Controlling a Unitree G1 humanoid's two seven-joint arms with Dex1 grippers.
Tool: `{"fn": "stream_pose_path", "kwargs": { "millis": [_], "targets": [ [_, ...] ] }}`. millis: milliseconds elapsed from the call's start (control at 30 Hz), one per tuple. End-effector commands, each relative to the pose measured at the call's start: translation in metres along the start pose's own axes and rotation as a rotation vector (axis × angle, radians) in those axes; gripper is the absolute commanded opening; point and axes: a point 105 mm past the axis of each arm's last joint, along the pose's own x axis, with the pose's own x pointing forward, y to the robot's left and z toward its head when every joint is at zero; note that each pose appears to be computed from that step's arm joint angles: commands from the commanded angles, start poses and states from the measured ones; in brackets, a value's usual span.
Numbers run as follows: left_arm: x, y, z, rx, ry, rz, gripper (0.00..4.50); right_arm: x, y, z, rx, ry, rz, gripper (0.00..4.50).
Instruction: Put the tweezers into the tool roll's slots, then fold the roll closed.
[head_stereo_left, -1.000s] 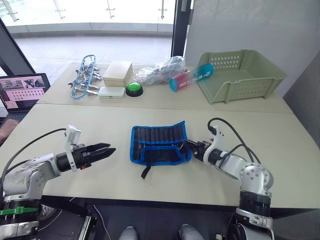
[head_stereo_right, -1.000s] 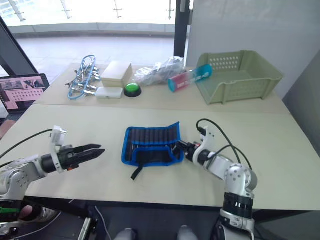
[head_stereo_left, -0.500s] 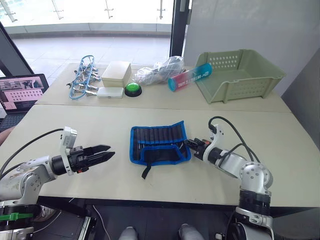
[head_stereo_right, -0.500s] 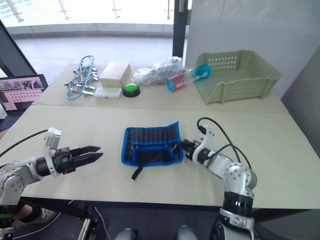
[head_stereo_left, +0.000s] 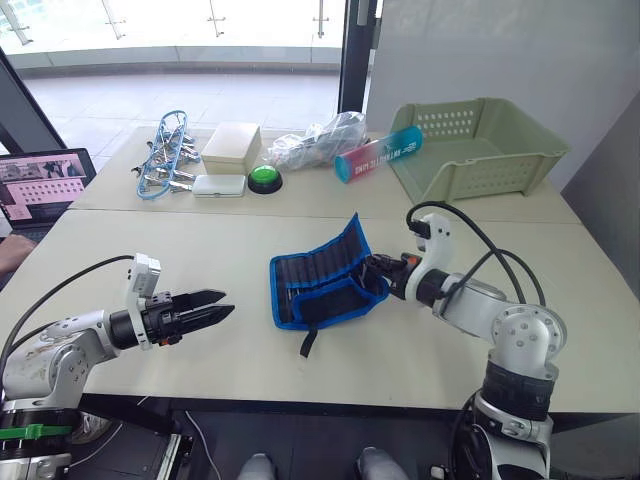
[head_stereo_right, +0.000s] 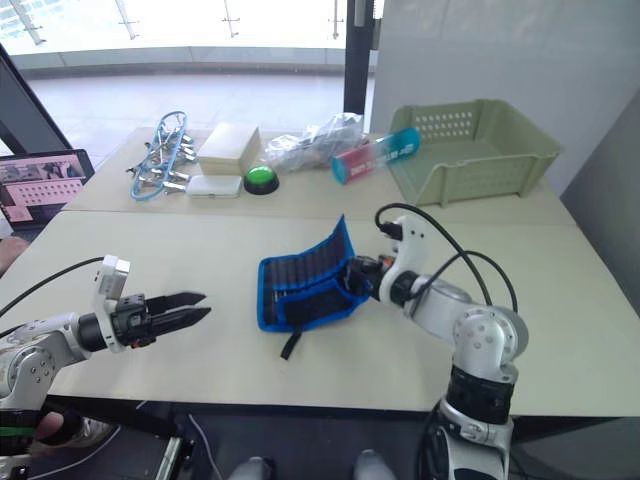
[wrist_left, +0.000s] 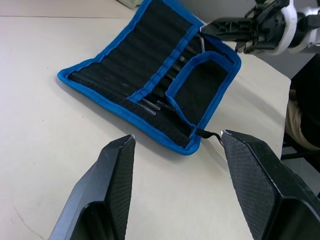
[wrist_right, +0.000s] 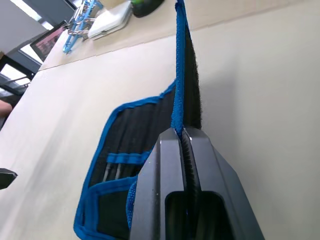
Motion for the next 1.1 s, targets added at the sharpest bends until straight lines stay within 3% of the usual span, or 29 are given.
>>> {"fn": "stream_pose_path", "kwargs": {
  "millis": [33,167,367,567,900,1100],
  "targets": [
    [0.0,-0.001,0.008,0.042,0.005,-0.012,2.91,-0.002,0.019,0.012,-0.152,-0.024,-0.032,0.06],
    [0.003,-0.001,0.008,0.045,0.012,-0.018,2.91,0.004,0.022,0.002,-0.378,0.033,-0.142,0.06],
    [0.007,-0.002,0.007,0.046,0.024,-0.033,2.91,0.017,0.047,-0.004,-0.469,0.023,-0.133,0.06],
    [0.01,-0.001,0.007,0.047,0.026,-0.037,2.91,0.022,0.056,-0.013,-0.447,0.038,-0.1,0.06],
    [0.017,-0.002,0.007,0.05,0.034,-0.058,2.91,0.059,0.053,-0.08,-0.256,0.187,-0.051,0.06],
    [0.017,-0.002,0.007,0.051,0.038,-0.059,2.91,0.067,0.032,-0.125,-0.165,0.286,-0.095,0.06]
  ]
}}
